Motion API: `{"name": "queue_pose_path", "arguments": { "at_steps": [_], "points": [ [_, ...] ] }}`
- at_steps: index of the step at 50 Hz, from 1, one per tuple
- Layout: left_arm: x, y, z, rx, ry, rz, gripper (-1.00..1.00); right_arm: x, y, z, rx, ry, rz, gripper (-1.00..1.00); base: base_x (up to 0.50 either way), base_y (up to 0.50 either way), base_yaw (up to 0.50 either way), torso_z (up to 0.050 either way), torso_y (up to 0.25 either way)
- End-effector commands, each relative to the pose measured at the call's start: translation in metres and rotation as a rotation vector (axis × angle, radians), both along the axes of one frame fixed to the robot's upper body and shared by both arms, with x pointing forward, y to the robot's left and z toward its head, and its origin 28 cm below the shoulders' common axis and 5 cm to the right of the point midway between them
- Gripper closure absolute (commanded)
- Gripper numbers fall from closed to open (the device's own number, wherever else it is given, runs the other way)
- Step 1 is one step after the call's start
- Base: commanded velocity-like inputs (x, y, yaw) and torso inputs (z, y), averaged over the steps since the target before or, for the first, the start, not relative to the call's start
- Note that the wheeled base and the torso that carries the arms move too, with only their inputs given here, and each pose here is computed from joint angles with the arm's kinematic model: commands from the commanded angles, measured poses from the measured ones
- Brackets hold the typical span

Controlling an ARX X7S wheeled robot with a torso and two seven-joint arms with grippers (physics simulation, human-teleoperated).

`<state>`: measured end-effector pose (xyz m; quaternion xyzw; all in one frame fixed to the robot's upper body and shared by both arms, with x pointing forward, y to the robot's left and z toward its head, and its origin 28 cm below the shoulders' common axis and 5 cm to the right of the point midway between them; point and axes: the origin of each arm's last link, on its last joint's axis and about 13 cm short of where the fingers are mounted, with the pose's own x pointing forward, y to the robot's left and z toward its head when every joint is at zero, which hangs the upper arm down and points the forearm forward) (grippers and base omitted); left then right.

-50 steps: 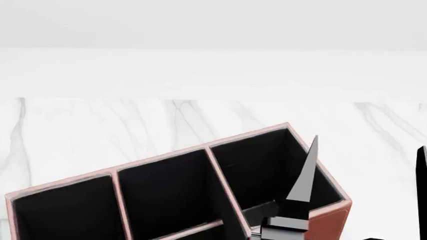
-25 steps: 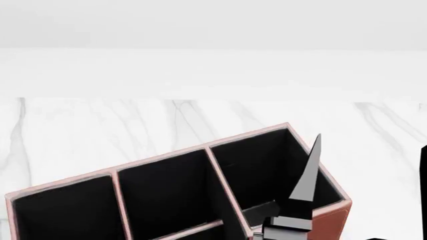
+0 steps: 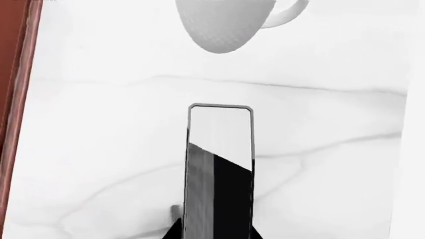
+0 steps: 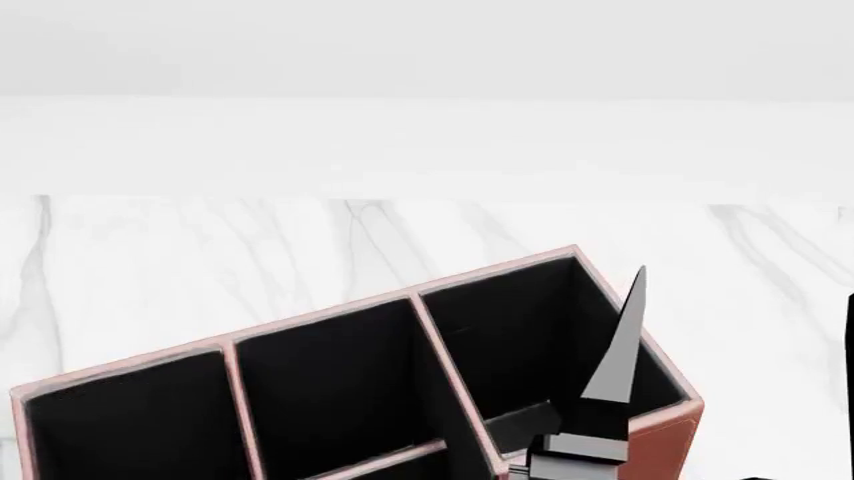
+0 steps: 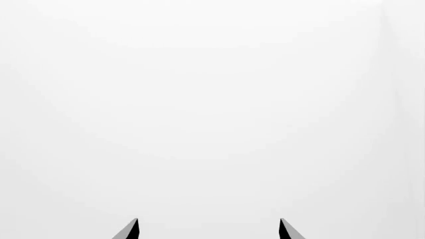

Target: Pick up the book and place it in the front compartment of the caddy.

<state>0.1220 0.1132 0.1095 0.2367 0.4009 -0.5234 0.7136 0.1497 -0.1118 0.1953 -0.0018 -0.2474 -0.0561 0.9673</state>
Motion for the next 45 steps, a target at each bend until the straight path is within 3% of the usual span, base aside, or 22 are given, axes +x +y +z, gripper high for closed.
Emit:
{"name": "queue_pose_path", "arguments": {
  "at_steps": [1,11,18,32,45],
  "points": [
    [0.002,-0.005,0.001,-0.032,-0.002,-0.016,1.00,-0.001,0.001,0.004,0.013,-0.025,0.033,-1.00,0.00,0.00,0.00,0.000,0.000],
    [0.005,-0.001,0.006,-0.023,-0.047,-0.020,1.00,-0.001,0.001,0.004,0.014,-0.026,0.033,-1.00,0.00,0.00,0.00,0.000,0.000],
    [0.005,0.009,0.018,-0.071,-0.076,-0.024,1.00,-0.002,0.000,0.005,0.018,-0.028,0.028,-1.00,0.00,0.00,0.00,0.000,0.000],
    [0.011,0.033,0.051,-0.187,-0.159,0.105,1.00,-0.003,-0.001,0.005,0.021,-0.032,0.025,-1.00,0.00,0.00,0.00,0.000,0.000],
    [0.018,0.049,0.058,-0.179,-0.194,0.160,1.00,-0.004,-0.001,0.006,0.022,-0.036,0.026,-1.00,0.00,0.00,0.00,0.000,0.000]
  ]
}}
